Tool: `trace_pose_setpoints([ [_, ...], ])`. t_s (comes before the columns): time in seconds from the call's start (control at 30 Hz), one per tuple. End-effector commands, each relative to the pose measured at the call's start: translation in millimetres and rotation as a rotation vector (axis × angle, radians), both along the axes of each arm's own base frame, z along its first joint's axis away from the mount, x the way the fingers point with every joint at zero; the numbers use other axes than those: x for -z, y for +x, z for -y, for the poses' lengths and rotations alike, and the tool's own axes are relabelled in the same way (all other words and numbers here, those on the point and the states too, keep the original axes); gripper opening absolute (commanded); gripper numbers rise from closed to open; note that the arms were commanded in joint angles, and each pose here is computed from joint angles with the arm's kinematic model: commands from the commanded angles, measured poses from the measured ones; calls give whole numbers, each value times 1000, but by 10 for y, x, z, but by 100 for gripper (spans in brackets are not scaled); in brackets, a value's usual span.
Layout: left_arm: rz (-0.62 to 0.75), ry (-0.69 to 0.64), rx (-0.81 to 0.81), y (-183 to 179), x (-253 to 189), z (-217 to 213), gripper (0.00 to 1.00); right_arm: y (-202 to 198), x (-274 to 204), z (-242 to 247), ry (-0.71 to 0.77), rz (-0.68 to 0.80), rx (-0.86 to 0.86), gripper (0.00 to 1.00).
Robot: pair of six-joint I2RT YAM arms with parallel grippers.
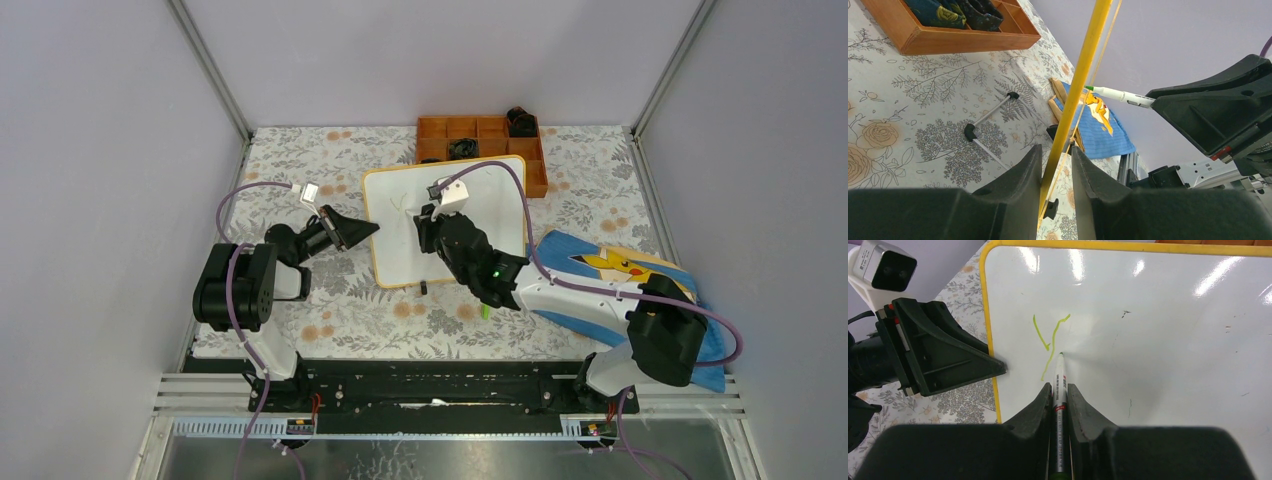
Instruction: Write a sentence on the whiteboard
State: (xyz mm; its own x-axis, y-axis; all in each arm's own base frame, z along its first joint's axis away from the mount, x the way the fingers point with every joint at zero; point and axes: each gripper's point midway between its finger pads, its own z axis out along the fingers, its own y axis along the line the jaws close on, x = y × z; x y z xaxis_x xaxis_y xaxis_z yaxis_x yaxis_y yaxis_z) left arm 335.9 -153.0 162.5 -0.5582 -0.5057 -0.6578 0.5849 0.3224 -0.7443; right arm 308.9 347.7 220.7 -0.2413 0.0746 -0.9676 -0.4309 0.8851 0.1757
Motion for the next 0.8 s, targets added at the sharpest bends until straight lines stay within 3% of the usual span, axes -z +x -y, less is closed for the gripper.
trace_pose_setpoints([
  [0.0, 65, 10, 10, -24, -98, 31, 33, 84, -206, -12, 44, 36, 22, 0],
  [0.77, 64, 11, 7, -20, -99, 27, 33, -7, -22, 255, -1, 7, 70, 0],
])
